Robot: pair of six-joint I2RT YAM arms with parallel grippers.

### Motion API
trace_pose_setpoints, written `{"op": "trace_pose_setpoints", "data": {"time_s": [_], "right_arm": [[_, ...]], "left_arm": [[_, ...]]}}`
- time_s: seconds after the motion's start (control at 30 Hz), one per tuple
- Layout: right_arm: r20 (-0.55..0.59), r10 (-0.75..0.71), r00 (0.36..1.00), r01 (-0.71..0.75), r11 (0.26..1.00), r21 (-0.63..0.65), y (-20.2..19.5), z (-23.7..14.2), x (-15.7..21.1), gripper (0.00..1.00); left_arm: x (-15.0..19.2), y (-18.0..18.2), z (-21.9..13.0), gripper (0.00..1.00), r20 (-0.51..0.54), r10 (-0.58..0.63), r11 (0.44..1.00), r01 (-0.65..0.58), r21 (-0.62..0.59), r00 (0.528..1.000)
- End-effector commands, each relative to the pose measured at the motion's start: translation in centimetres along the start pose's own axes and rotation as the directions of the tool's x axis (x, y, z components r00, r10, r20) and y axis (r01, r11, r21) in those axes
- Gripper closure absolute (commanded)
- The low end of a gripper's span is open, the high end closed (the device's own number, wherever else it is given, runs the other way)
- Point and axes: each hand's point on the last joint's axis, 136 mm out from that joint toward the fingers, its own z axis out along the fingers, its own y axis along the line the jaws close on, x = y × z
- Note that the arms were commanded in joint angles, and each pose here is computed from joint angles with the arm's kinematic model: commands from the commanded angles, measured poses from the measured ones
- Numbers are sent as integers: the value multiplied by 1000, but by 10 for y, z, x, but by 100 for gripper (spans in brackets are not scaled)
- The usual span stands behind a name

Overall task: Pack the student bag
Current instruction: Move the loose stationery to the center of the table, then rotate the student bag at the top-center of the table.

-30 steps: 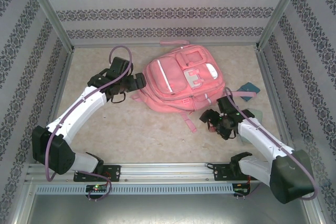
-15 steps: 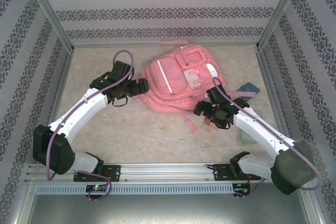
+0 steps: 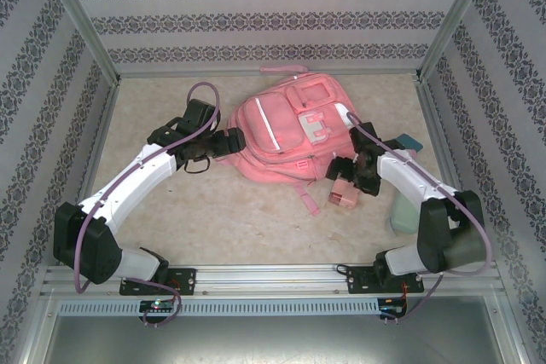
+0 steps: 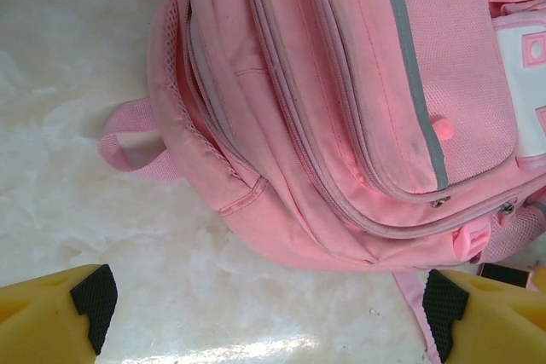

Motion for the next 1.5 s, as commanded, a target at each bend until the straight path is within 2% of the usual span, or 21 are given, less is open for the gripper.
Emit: {"op": "trace_pose_setpoints", "data": {"time_s": [0.0, 0.27, 0.47, 0.57, 0.7, 0.8, 0.93, 1.1, 1.23, 1.33, 1.4, 1.47], "right_arm": [[-32, -47, 998, 43, 994, -102, 32, 3, 15, 2], [-101, -40, 994, 12, 963, -271, 127, 16, 58, 2], [-99, -111, 989, 68, 928, -365, 205, 15, 63, 2], [-88, -157, 984, 115, 925, -362, 223, 11, 57, 2], [-45, -172, 984, 146, 930, -338, 214, 4, 46, 2], [-10, -154, 988, 145, 947, -287, 191, 0, 36, 2], [23, -102, 995, 104, 968, -230, 159, 1, 25, 2], [51, -37, 998, 46, 978, -203, 132, 11, 15, 6], [51, -30, 998, 40, 978, -205, 132, 21, 10, 21], [48, -24, 999, 33, 980, -195, 134, 28, 5, 35], [53, -17, 998, 27, 983, -184, 134, 32, 0, 45], [64, -16, 998, 27, 985, -171, 132, 34, -8, 56]], "left_arm": [[1, -4, -8, 6, 13, 30, 1000, -30, 8, 999], [3, 0, -4, 5, 4, 39, 999, -39, -8, 999], [7, 6, -3, 5, -5, 39, 999, -39, -30, 999], [12, 11, -4, 5, -9, 38, 998, -39, -41, 999], [19, 20, -4, 5, -13, 52, 996, -53, -65, 999], [15, 19, 3, 7, -8, 89, 994, -89, -70, 996], [-9, -2, 23, 18, -13, 169, 985, -169, -37, 986], [-51, -36, 72, 36, -42, 277, 961, -277, 15, 960], [-76, -52, 124, 43, -98, 330, 944, -329, 30, 939], [-80, -49, 161, 48, -162, 340, 940, -341, 26, 926], [-77, -37, 181, 57, -206, 340, 937, -349, -9, 918], [-72, -20, 193, 58, -246, 328, 936, -350, -48, 912]]}}
